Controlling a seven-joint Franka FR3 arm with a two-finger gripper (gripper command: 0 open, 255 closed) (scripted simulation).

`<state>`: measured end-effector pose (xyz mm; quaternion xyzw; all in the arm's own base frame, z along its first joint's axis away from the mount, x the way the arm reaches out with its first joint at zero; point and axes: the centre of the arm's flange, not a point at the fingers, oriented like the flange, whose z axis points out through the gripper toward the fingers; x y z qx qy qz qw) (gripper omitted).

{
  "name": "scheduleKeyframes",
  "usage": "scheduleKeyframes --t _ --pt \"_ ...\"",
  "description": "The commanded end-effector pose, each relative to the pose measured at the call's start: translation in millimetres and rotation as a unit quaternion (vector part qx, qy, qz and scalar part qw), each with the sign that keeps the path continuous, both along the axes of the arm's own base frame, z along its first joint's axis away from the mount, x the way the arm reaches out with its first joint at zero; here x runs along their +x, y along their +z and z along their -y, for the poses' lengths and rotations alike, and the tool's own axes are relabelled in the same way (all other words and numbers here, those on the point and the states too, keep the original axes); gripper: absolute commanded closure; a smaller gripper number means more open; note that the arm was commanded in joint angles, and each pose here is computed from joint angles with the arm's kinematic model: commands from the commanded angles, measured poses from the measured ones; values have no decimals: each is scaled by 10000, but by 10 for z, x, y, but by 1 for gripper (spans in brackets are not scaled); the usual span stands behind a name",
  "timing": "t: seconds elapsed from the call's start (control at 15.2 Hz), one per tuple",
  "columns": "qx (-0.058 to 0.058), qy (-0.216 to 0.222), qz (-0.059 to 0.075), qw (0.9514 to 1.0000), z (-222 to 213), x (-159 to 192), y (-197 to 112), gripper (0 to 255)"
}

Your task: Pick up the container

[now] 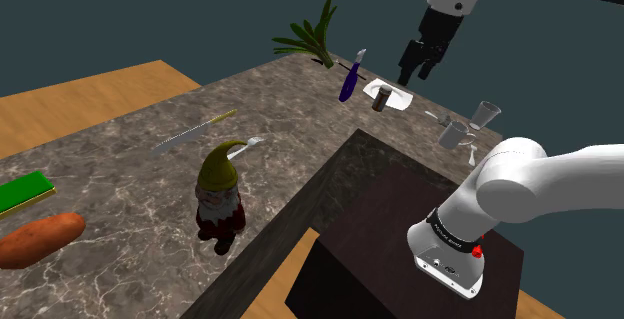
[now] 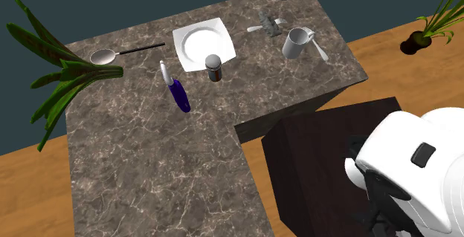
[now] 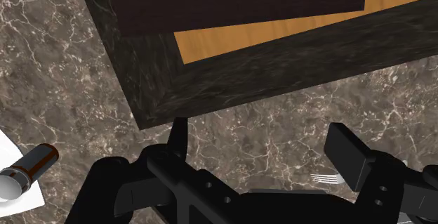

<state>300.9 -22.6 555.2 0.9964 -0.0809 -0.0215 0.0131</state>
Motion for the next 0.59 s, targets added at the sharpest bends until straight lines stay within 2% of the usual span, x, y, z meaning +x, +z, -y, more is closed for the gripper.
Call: scheduleKeyframes --t 0.0,0.53 --pt "0 0 0 10000 0 0 0 0" --pt "14 56 38 10000 893 343 -445 0"
